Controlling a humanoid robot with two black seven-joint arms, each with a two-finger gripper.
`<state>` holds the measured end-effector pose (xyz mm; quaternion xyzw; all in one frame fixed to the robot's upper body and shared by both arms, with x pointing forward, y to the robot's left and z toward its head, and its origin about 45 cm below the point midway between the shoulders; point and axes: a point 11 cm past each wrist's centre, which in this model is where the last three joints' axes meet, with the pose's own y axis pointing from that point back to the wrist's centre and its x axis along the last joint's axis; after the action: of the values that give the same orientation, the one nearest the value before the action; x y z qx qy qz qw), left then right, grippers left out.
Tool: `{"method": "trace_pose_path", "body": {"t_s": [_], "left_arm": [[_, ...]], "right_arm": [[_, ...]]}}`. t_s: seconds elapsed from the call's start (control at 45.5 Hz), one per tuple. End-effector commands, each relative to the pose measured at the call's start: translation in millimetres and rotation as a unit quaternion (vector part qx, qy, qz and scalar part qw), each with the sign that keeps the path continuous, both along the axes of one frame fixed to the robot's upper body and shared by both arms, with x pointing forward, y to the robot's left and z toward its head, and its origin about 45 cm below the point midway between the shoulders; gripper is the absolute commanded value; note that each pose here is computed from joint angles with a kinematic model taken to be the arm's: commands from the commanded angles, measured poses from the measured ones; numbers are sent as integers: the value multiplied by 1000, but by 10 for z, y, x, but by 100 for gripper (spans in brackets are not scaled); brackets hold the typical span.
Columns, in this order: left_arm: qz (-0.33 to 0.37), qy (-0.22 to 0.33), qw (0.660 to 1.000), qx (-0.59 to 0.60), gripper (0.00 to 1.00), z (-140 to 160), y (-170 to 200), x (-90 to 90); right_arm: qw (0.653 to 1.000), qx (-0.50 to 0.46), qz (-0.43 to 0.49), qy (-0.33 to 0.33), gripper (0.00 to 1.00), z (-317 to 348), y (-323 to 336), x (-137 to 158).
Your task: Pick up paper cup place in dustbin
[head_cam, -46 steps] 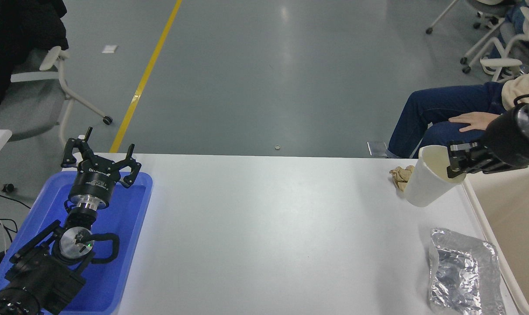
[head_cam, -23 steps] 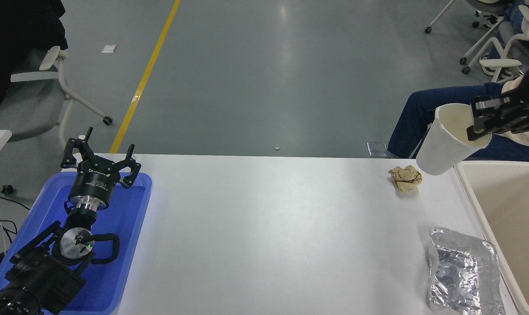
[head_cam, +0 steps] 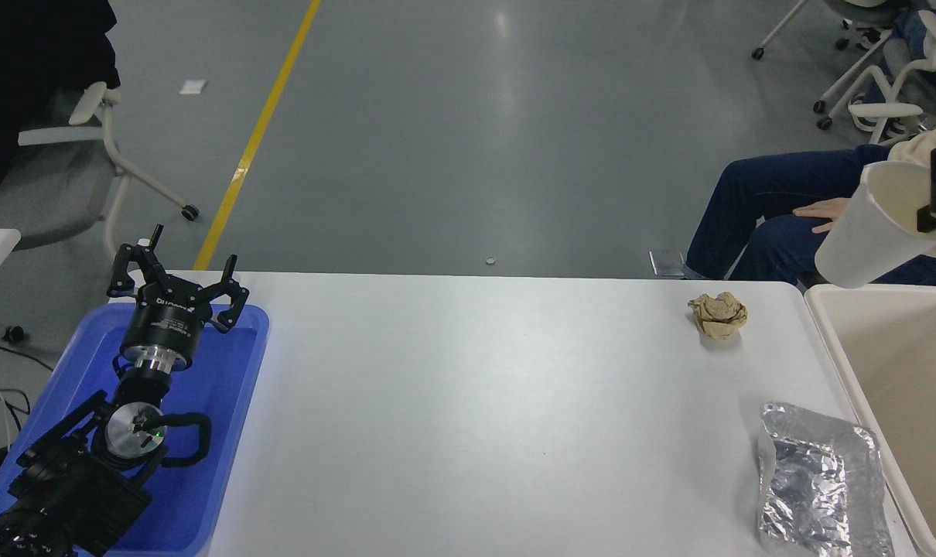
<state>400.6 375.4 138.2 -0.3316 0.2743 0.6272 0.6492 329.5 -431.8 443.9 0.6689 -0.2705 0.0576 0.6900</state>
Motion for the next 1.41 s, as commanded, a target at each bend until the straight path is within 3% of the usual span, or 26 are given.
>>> {"method": "trace_pose_path", "body": {"t_s": [0.0, 0.637, 0.923, 1.385], "left_arm": [[0, 0, 1000, -1, 100, -3, 2, -5], [-1, -2, 1000, -1, 100, 5, -1, 1], [-1, -1, 1000, 0, 100, 4, 0, 1], [0, -2, 1000, -1, 100, 5, 2, 1]], "right_arm": [[996, -28, -86, -11, 0, -337, -761, -116], [965, -103, -230, -68, 0, -1601, -2068, -378], [958, -127, -233, -104, 0, -2190, -2106, -292], [944, -130, -266, -149, 0, -3090, -2078, -508]]}}
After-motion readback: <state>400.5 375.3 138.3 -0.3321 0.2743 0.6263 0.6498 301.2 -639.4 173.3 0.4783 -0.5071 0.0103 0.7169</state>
